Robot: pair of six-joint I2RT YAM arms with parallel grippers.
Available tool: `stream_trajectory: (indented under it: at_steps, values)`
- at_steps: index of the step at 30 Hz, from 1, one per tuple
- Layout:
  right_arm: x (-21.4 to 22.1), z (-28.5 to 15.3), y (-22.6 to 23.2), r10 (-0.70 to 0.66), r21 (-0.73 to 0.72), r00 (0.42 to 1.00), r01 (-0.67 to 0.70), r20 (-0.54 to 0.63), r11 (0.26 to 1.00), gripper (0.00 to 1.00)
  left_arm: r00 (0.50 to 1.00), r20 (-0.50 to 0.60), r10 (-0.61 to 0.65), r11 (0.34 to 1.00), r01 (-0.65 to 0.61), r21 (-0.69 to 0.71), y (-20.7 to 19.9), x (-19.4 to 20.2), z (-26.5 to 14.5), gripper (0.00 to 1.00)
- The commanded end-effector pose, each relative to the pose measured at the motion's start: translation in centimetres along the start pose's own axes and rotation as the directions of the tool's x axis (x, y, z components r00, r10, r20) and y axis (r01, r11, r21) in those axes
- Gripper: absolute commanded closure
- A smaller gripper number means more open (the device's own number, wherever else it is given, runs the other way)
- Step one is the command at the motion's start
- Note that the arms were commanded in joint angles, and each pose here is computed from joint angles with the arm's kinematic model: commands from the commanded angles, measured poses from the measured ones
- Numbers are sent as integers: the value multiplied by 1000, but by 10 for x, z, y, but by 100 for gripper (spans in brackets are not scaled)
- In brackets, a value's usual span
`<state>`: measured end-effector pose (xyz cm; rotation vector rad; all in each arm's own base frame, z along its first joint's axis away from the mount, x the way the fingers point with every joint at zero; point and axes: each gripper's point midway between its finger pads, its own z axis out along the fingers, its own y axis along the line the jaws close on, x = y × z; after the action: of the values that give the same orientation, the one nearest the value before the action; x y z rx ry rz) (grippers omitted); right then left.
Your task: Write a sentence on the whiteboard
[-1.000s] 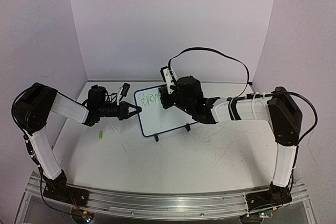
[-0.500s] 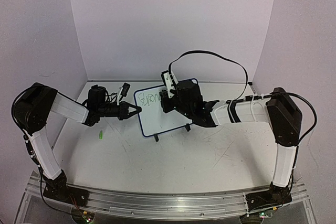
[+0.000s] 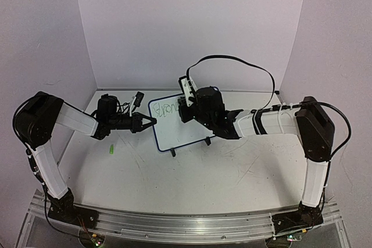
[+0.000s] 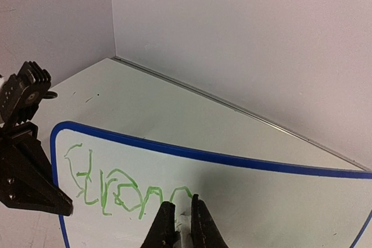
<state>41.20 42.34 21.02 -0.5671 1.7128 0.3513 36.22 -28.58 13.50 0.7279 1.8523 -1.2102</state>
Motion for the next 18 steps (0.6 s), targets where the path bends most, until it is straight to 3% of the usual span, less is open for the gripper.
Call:
stream_trajectory:
  at_steps: [1,18]
  values:
    - [-34,2,-27,3,80,997,-9,75,997,100,998,-4,69,995,-70,-73,12,-2,-2,100]
    - [1,-1,-16,40,33,999,-40,-8,999,100,998,-5,70,995,-70,-73,13,-2,-1,100]
